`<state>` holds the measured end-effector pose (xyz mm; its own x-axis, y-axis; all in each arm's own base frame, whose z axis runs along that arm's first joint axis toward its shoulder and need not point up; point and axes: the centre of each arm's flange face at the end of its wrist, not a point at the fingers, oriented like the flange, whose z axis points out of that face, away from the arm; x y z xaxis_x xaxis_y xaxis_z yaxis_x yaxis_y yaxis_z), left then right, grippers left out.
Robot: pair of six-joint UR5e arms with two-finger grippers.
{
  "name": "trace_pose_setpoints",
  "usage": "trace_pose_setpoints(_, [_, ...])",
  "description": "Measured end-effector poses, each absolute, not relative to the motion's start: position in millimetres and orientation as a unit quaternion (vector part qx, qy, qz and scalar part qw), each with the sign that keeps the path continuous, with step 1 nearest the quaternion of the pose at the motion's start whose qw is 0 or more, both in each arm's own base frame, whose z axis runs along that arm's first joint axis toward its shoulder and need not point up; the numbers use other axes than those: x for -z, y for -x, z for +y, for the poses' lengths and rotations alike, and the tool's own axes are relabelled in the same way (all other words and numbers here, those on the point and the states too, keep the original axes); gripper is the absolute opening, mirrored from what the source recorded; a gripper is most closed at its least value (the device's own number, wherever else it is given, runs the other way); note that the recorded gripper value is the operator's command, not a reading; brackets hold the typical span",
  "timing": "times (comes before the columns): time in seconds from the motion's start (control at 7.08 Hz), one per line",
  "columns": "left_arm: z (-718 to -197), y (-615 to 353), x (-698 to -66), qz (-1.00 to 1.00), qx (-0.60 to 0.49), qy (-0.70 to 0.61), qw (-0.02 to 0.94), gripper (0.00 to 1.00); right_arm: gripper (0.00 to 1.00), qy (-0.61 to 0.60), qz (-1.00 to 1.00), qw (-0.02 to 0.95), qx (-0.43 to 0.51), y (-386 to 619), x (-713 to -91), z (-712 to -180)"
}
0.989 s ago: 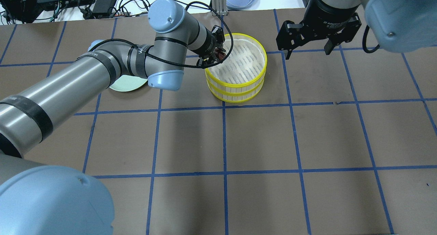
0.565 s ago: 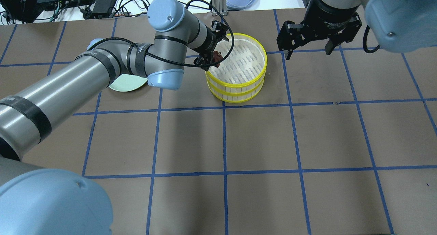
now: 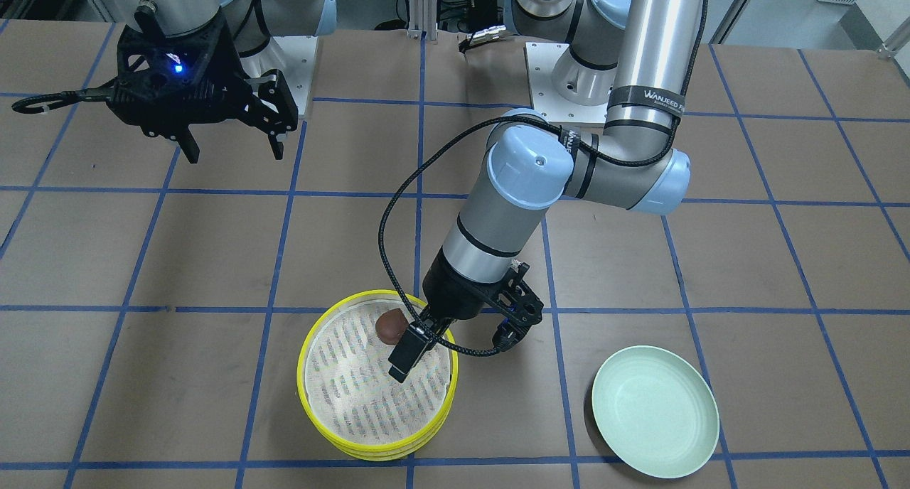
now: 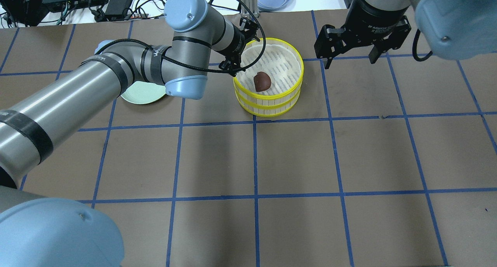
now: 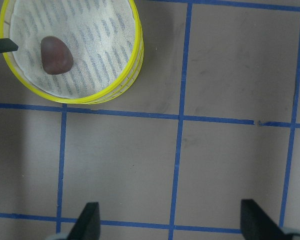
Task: Stack buns with steamer
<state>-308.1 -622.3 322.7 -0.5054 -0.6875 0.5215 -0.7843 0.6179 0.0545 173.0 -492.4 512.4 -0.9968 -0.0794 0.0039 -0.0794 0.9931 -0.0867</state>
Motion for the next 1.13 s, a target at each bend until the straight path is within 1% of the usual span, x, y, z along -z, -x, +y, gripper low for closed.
trace_pose_setpoints(0.28, [-636.0, 258.6, -352.1, -0.901, -0.141, -0.337, 0.234, 1.00, 1.00, -0.040, -0.998, -0.001, -0.045, -173.2, -512.6, -492.6])
trace_pose_setpoints(0.56, [-641.8, 184.0, -383.3, -0.954, -0.167, -0.183, 0.167, 1.00, 1.00, -0.040, -0.998, -0.002, -0.045, -173.4, -512.7, -492.6])
trace_pose_setpoints(0.85, [-619.6, 120.8, -408.1, -0.984, -0.123, -0.105, 0.069, 1.00, 1.00, -0.040, -0.998, -0.002, -0.045, -173.5, -513.1, -492.5])
trace_pose_setpoints(1.13, [-578.2, 93.5, -440.2, -0.997, -0.060, -0.051, -0.020, 1.00, 1.00, -0.040, -0.998, -0.003, -0.048, -173.6, -513.6, -493.1])
